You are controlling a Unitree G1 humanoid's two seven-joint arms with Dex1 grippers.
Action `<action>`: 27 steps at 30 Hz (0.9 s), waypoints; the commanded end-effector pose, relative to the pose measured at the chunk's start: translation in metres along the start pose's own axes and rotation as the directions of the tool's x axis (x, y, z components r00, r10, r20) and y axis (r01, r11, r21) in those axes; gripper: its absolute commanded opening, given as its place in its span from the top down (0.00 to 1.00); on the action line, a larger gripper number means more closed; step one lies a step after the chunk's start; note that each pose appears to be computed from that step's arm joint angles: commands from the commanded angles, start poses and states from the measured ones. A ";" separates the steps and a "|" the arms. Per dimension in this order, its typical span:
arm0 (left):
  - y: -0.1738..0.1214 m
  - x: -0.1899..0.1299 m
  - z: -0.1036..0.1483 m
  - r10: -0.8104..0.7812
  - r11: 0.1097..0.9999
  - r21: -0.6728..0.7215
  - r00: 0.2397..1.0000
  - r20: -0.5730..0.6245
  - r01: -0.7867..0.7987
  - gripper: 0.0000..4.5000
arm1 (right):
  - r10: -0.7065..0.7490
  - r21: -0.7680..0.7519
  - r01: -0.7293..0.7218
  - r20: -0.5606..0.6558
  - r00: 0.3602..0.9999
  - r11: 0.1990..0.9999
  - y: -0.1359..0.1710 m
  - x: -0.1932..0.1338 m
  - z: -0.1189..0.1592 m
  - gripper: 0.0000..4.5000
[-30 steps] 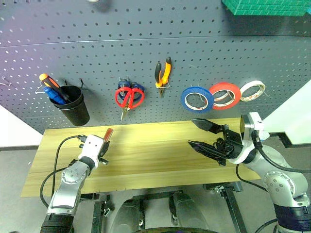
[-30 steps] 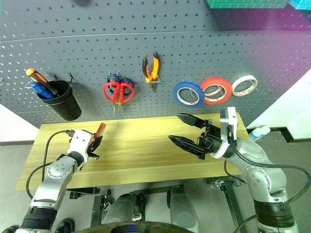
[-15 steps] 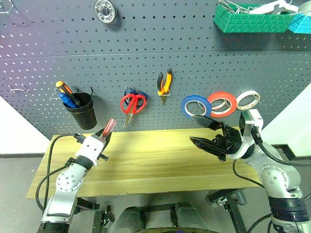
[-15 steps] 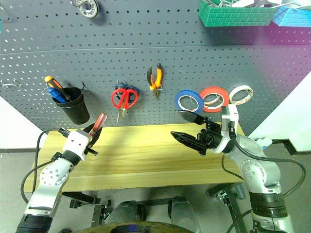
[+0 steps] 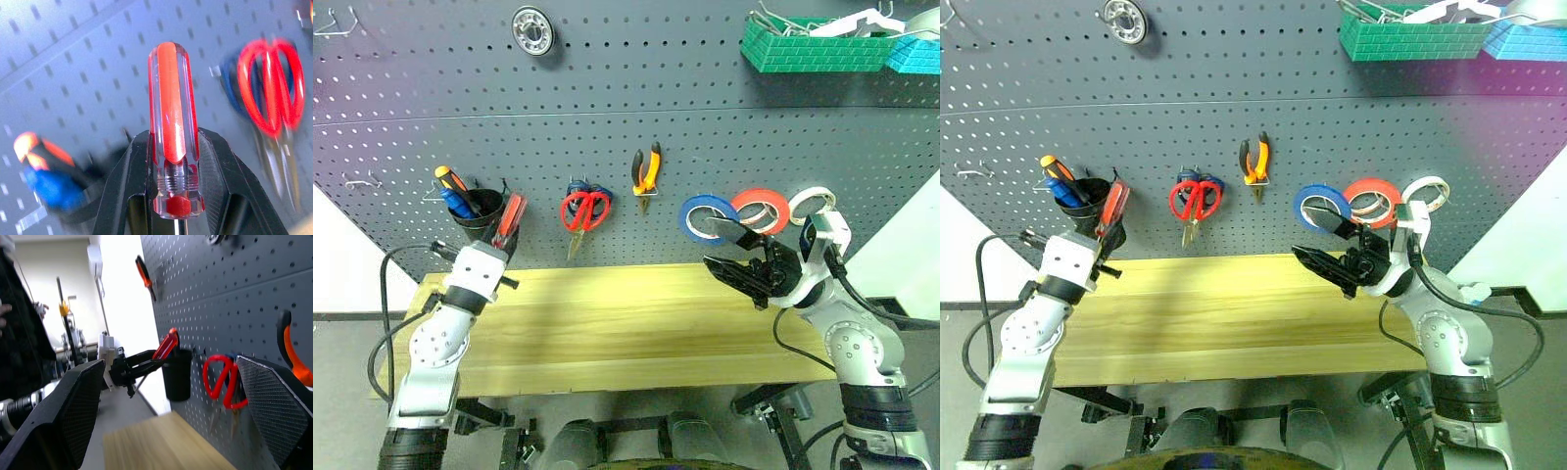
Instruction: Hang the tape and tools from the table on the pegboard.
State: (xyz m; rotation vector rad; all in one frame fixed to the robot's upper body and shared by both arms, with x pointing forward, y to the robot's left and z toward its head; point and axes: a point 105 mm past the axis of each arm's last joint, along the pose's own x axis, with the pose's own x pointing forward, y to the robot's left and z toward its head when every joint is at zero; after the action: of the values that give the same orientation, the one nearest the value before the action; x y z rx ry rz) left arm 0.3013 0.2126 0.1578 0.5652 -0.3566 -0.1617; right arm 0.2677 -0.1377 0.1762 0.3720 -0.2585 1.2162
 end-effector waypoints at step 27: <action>0.098 0.063 0.075 0.195 0.981 -0.072 0.943 0.269 -0.182 0.80 | -0.049 0.080 0.047 0.026 0.998 0.996 0.005 -0.031 -0.033 0.00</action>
State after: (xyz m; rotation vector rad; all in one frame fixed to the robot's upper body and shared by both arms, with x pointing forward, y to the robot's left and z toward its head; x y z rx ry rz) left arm 0.3420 0.2350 0.2692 0.4848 -0.5989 -0.0910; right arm 0.2537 -0.1443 0.1308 0.4896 -0.1937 1.1719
